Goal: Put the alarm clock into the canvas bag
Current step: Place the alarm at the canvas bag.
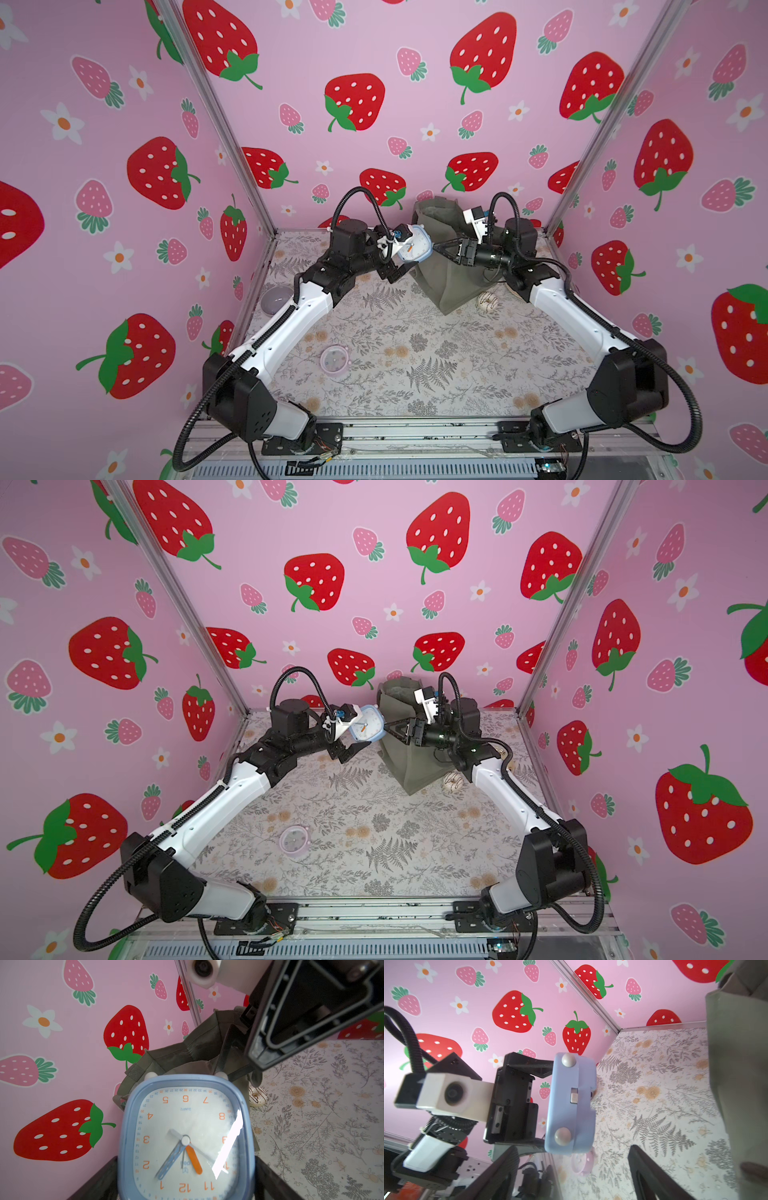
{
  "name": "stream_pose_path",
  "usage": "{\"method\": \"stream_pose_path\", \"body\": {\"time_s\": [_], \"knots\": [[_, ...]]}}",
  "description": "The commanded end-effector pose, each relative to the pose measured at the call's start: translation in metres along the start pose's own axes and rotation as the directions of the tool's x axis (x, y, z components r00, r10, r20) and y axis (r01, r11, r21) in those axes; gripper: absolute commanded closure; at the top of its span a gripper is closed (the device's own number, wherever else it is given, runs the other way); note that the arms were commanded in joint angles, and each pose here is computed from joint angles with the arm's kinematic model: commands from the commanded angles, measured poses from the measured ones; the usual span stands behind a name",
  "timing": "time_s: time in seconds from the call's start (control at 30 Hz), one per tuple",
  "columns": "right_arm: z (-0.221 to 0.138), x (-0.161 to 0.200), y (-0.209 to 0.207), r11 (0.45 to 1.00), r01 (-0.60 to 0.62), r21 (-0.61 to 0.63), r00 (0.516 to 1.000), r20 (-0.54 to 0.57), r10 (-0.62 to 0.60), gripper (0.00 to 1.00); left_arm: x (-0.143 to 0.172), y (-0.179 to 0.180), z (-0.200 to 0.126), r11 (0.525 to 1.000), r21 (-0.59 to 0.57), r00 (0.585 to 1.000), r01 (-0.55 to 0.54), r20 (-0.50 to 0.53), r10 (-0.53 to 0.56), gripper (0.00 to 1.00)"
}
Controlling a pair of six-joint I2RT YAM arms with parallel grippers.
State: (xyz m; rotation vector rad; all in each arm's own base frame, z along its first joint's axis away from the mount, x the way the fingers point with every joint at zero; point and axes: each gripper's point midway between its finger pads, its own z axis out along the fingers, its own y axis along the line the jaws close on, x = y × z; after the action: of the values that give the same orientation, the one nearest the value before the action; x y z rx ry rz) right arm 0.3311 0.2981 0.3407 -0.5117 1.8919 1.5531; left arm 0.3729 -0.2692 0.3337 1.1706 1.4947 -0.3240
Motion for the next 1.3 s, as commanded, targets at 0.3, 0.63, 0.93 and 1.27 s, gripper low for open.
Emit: {"method": "stream_pose_path", "body": {"time_s": [0.3, 0.63, 0.93, 1.27], "knots": [[0.001, 0.004, 0.021, 0.988, -0.061, -0.143, 0.998, -0.016, 0.059, 0.37, -0.03, -0.016, -0.011, 0.997, 0.019, 0.992, -0.077, 0.104, 0.075, 0.34], [0.009, 0.014, 0.025, 0.985, -0.076, -0.152, 0.997, -0.042, 0.071, 0.47, -0.038, -0.019, -0.011, 0.997, 0.032, 0.987, -0.077, 0.147, 0.072, 0.34], [0.009, 0.012, 0.024, 0.993, -0.056, -0.107, 0.998, -0.022, 0.054, 0.61, -0.047, -0.018, -0.01, 0.996, 0.032, 0.98, -0.08, 0.186, 0.073, 0.26], [-0.015, -0.029, 0.04, 0.997, 0.071, -0.043, 0.991, 0.112, -0.066, 0.7, -0.041, 0.006, -0.01, 0.997, -0.052, 0.984, 0.057, 0.17, -0.047, 0.01]]}}
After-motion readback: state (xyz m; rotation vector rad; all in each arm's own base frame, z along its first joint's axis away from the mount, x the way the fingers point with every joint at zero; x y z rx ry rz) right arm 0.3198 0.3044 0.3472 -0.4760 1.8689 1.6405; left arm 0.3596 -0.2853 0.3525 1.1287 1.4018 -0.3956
